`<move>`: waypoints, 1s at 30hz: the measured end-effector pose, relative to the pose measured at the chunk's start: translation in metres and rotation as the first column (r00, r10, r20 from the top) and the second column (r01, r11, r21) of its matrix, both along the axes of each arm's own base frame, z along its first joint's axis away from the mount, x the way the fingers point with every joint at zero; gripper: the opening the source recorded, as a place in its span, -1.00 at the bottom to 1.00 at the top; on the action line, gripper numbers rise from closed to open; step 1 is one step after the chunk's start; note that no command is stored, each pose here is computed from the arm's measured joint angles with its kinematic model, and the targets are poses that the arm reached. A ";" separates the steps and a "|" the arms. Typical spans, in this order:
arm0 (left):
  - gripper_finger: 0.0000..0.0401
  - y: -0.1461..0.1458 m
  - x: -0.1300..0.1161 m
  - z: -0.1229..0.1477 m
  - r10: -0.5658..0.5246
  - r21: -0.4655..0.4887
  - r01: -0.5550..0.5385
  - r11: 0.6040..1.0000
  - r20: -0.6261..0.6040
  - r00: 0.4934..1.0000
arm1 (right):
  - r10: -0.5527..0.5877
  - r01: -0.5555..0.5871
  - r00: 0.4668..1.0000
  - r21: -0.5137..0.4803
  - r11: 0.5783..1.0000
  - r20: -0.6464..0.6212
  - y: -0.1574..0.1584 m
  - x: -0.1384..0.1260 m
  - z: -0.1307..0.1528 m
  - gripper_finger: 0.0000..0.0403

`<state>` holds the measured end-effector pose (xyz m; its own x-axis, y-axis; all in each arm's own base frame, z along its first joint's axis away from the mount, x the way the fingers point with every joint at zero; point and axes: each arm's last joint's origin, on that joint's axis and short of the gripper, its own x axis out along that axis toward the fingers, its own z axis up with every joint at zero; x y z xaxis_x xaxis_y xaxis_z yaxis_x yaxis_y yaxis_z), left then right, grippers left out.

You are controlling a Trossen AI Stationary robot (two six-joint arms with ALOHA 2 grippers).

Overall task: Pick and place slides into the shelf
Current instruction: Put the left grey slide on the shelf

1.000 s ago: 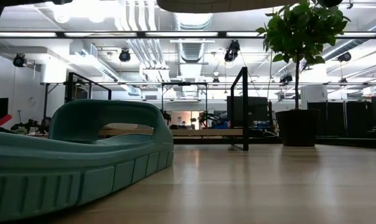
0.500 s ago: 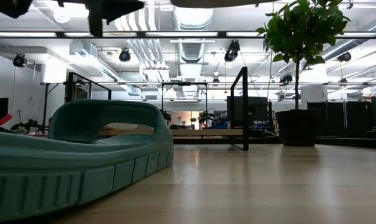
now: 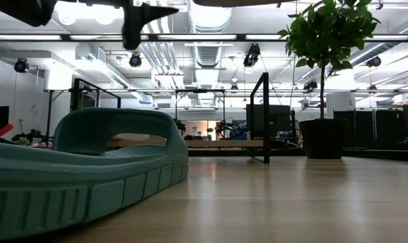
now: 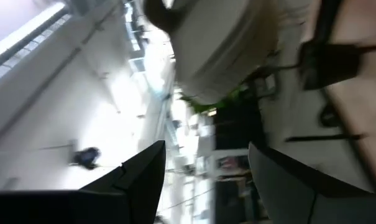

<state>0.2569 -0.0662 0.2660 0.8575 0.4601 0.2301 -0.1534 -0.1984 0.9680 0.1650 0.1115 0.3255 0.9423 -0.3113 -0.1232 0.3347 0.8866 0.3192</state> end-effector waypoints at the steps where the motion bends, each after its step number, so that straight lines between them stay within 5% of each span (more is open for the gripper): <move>1: 0.07 -0.001 0.002 -0.001 0.016 0.048 -0.016 0.999 -0.007 1.000 | 0.000 0.000 1.000 0.000 1.000 0.000 0.000 0.000 0.000 -0.96; 10: 0.07 -0.008 0.023 -0.021 0.055 0.180 -0.032 0.983 -0.126 0.990 | 0.002 -0.002 1.000 -0.016 1.000 -0.007 0.000 0.000 0.000 -0.96; 30: 0.07 -0.011 0.036 -0.027 0.120 0.151 -0.115 0.982 -0.027 0.992 | -0.049 0.047 0.998 -0.056 0.997 -0.029 -0.003 -0.002 -0.003 -0.96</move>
<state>0.2926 -0.0768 0.2389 0.8085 0.5209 0.2737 -0.0860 -0.3556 0.9307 0.1625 0.1083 0.3229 0.9222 -0.3635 -0.1324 0.3861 0.8853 0.2591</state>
